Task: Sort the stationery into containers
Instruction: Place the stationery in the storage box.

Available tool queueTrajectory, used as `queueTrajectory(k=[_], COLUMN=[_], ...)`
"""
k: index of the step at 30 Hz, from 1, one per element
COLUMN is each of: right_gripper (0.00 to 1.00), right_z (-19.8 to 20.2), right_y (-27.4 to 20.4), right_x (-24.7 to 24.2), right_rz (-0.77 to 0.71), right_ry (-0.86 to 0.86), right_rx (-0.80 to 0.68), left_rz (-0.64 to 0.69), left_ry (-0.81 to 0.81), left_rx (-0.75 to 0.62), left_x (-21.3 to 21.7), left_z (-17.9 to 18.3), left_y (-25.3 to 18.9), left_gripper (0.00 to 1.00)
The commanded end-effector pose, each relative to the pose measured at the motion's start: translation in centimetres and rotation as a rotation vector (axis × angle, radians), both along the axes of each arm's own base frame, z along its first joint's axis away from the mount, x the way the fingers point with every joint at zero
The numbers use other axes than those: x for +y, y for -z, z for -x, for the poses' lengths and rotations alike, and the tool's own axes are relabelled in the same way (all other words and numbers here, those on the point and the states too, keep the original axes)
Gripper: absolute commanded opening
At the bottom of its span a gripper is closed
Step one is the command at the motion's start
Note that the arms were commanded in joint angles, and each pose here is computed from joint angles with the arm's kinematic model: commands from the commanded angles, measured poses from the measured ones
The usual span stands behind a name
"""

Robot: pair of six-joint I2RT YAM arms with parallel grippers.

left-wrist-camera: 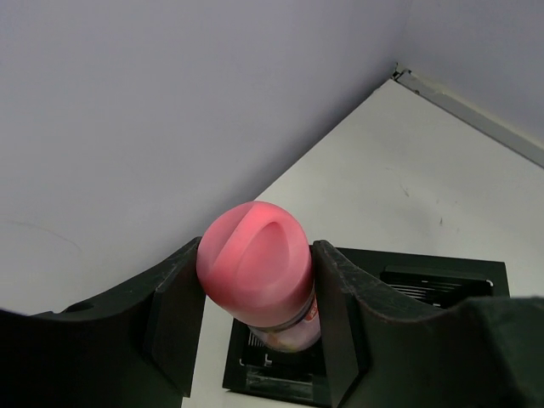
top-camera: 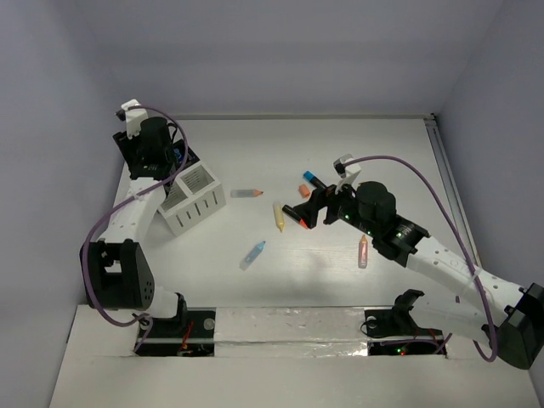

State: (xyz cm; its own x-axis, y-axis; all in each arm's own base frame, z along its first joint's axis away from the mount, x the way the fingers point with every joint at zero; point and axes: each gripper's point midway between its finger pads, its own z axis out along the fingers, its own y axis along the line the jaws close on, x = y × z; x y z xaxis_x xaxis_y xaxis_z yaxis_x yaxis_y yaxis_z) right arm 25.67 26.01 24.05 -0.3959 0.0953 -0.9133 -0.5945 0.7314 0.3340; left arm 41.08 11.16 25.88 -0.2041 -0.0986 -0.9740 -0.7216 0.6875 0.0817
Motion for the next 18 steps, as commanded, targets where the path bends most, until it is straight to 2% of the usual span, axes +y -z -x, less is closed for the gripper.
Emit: queueTrajectory(k=[1,5,8,14,16,17,18], right_gripper=[1.0,1.0,1.0,1.0,1.0,1.0,1.0], right_z=[-0.2,-0.3,-0.4,-0.4,-0.4,-0.4,-0.5], right_y=[-0.6,-0.5,-0.2,-0.2,-0.2,-0.2,-0.2], right_x=[0.4,0.5,0.5,0.3,0.2,0.2,0.3], right_rz=[-0.027,-0.025,-0.021,-0.018,-0.02,-0.02,-0.02], right_ry=[-0.004,-0.002,0.001,0.013,0.015,0.015,0.015], right_rx=[-0.021,-0.019,-0.014,-0.015,-0.017,-0.017,-0.017], left_rz=[-0.009,0.004,0.001,-0.003,0.004,0.007,0.008], left_ry=[-0.003,0.002,0.006,0.004,0.011,0.015,0.018], left_rx=[-0.073,-0.062,-0.041,-0.017,-0.015,-0.016,-0.018], left_x=[0.2,0.1,0.0,0.1,0.0,-0.1,-0.1], left_z=[-1.0,-1.2,-1.0,-0.5,-0.4,-0.5,-0.5], left_y=[-1.1,0.1,1.0,2.6,2.9,2.9,2.8], left_gripper=[0.03,0.04,0.08,0.24,0.35,0.35,0.42])
